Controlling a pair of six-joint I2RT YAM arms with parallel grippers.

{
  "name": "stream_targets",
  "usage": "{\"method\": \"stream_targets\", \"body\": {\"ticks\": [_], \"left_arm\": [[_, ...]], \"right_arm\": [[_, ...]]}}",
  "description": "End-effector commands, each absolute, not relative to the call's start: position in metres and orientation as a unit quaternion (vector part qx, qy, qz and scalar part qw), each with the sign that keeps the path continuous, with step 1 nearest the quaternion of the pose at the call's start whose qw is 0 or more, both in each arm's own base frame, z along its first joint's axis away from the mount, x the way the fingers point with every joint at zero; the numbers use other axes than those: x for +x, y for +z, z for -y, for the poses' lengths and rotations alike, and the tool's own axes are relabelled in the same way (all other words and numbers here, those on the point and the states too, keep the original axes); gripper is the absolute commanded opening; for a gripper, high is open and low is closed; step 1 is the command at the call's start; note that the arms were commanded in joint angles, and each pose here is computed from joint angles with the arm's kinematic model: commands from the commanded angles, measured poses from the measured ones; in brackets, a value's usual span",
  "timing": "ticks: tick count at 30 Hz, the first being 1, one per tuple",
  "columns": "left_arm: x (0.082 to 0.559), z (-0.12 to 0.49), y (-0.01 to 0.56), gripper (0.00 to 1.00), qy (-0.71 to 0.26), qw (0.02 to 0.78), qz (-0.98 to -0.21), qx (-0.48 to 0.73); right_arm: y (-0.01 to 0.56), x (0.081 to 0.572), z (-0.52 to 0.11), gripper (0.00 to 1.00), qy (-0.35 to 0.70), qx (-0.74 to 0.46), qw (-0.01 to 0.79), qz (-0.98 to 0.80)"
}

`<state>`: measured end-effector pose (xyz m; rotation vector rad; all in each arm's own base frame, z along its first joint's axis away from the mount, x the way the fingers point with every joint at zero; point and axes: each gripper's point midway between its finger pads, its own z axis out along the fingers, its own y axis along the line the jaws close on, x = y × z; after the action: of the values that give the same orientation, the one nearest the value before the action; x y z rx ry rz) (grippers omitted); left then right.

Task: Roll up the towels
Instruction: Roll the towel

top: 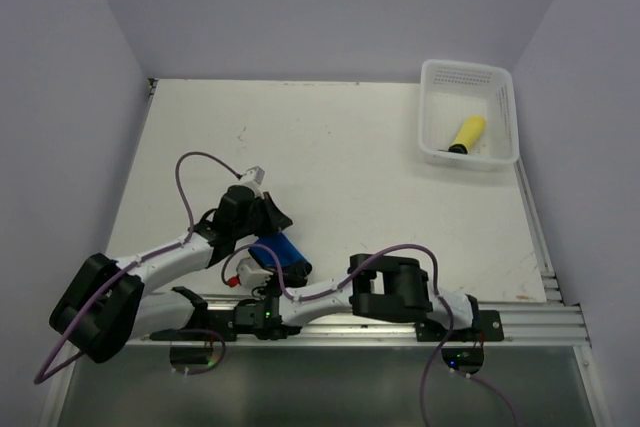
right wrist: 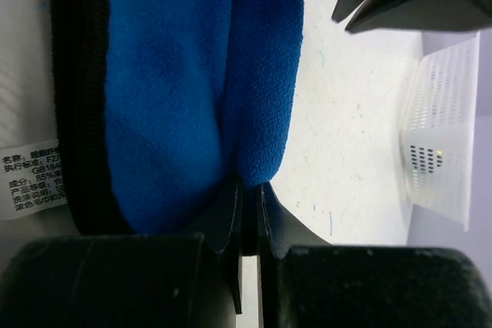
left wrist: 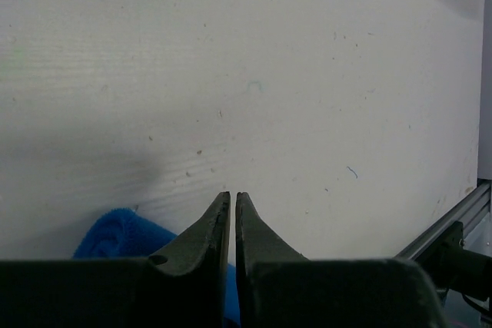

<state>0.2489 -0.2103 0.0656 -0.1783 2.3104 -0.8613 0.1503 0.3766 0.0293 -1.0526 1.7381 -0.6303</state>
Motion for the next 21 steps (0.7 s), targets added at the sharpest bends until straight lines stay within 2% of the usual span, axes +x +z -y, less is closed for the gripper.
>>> {"method": "stream_targets", "body": {"ticks": [1, 7, 17, 21], "left_arm": [[0.239, 0.222, 0.07, 0.1, -0.358, 0.326, -0.873, -0.064], [0.225, 0.225, 0.055, 0.09, -0.353, 0.307, -0.882, -0.064], [0.192, 0.196, 0.006, 0.07, -0.31, 0.272, -0.904, -0.114], [0.182, 0.19, -0.006, 0.07, -0.312, 0.272, -0.901, -0.133]], "right_arm": [[0.015, 0.137, -0.382, 0.0, -0.27, -0.47, 0.464, -0.701], [0.008, 0.132, -0.386, 0.0, -0.285, -0.491, 0.453, -0.687], [0.001, 0.129, -0.386, 0.0, -0.29, -0.501, 0.44, -0.687], [0.0, 0.127, -0.387, 0.05, -0.282, -0.502, 0.436, -0.691]]}}
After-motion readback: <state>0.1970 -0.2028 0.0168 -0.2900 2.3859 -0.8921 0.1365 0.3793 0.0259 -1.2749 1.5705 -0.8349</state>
